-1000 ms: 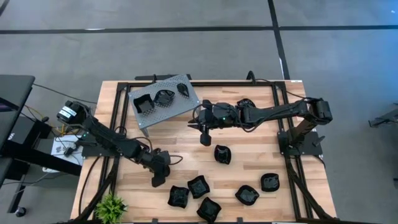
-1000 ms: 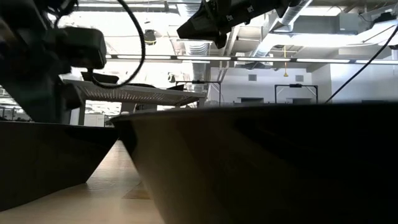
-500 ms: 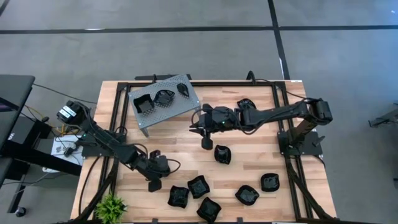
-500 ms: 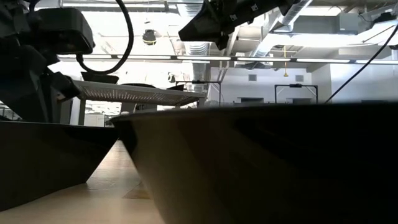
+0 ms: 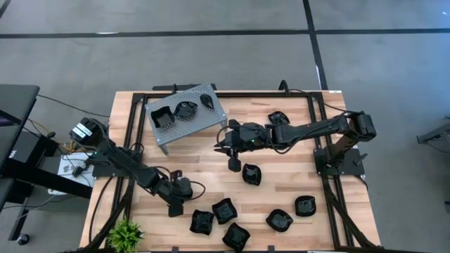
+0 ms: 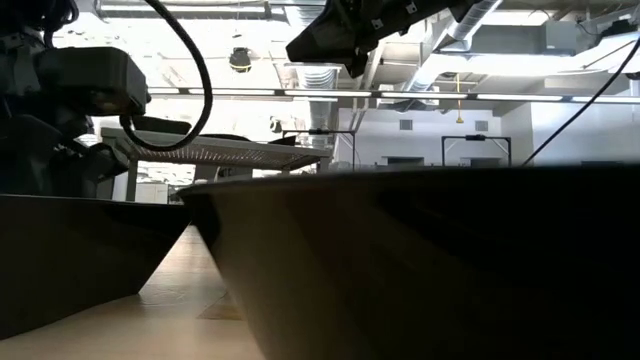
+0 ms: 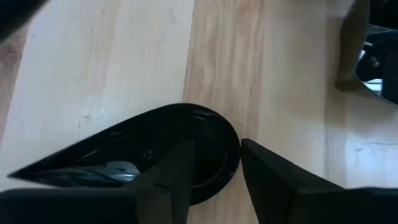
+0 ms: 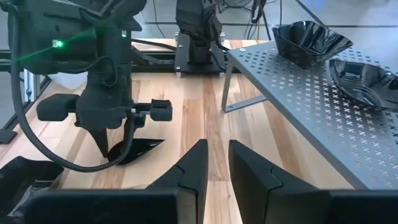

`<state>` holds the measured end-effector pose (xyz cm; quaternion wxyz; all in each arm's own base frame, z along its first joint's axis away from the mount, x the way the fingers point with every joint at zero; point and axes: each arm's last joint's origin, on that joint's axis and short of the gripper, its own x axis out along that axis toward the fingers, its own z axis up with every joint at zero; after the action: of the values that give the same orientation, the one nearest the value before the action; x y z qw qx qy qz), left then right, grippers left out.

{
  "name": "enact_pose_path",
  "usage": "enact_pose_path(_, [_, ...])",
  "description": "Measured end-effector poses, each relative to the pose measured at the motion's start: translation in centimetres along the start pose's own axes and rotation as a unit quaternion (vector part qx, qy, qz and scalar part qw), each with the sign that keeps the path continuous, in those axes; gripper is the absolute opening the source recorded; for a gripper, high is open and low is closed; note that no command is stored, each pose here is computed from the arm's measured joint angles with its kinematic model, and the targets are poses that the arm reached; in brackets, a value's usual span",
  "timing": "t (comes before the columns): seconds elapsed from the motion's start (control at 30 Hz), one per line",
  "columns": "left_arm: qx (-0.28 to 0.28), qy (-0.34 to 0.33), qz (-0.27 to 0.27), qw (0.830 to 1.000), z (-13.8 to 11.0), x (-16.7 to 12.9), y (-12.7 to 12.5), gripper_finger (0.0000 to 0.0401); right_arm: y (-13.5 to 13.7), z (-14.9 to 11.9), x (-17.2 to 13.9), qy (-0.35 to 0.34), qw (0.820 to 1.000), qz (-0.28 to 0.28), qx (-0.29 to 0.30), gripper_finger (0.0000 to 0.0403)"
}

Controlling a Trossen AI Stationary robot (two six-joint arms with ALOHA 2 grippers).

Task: Pick & Place Mini shaped plates
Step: Stack the black drop shaped plate on top of the black drop shaped plate on the shelf

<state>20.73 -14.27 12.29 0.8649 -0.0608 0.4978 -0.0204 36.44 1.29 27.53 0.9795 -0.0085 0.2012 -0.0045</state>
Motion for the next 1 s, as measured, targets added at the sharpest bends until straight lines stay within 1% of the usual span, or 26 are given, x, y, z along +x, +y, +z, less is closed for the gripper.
enact_pose_path(0.13, [0.002,-0.002,0.008,1.000,0.0,0.3,0.0,0.0131,0.0,0.0,0.0,0.000,1.000,0.000,0.000,0.0059])
enact_pose_path(0.3, [0.009,0.001,0.003,1.000,-0.2,0.3,-0.2,0.0100,0.0,0.0,0.0,0.000,1.000,0.000,0.000,0.0059])
enact_pose_path(0.47, [0.069,0.008,-0.007,0.998,-0.8,0.1,-0.9,0.0065,0.0,0.0,0.0,0.000,1.000,0.000,0.000,0.0059])
enact_pose_path(0.57, [0.084,0.012,-0.015,0.996,-1.1,0.0,-1.2,0.0046,0.0,0.0,0.0,0.000,1.000,0.000,0.000,0.0059])
enact_pose_path(0.67, [0.092,0.026,-0.041,0.995,-1.4,-0.5,-1.6,0.0033,0.0,0.0,0.0,0.000,1.000,0.000,0.000,0.0059])
enact_pose_path(0.77, [0.097,0.038,-0.075,0.992,-1.7,-1.5,-2.0,0.0028,0.0,0.0,0.0,-0.001,1.000,0.000,0.000,0.0059])
enact_pose_path(0.87, [0.094,0.018,-0.108,0.989,-1.4,-3.0,-2.5,0.0028,0.0,0.0,0.0,-0.001,1.000,0.000,0.000,0.0059])
enact_pose_path(0.93, [0.099,0.015,-0.114,0.988,-1.6,-3.9,-2.6,0.0033,0.0,0.0,0.0,-0.001,1.000,0.000,0.000,0.0059])
enact_pose_path(1.0, [0.089,0.021,-0.113,0.989,-1.8,-4.4,-2.5,0.0043,0.0,0.0,0.0,-0.001,1.000,0.000,0.000,0.0059])
